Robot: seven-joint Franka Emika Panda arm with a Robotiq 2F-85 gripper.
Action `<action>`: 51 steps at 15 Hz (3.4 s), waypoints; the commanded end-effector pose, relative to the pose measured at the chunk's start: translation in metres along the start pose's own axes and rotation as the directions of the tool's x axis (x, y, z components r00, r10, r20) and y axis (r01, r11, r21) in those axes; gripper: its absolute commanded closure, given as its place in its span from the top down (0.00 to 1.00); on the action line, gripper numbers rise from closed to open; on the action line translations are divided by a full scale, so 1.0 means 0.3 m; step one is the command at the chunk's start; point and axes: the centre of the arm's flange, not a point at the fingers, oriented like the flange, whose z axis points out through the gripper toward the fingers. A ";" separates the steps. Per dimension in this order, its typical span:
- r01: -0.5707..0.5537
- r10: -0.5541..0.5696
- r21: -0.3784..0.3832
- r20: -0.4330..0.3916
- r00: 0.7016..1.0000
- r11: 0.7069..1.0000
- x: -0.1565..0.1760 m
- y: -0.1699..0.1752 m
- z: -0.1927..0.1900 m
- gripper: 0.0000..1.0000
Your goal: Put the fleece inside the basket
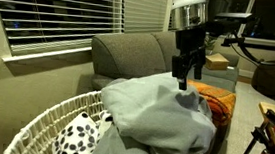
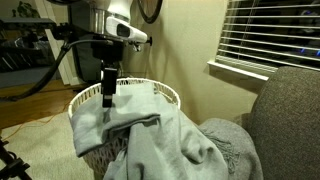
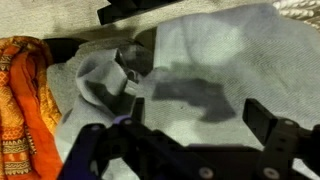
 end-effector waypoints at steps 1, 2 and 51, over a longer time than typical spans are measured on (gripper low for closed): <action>-0.065 0.066 0.006 -0.051 0.997 0.998 -0.058 0.116 -0.021 1.00; -0.074 0.074 0.010 -0.054 0.996 0.997 -0.052 0.135 -0.023 1.00; 0.074 -0.024 0.202 -0.240 0.970 0.977 0.110 0.246 0.070 0.02</action>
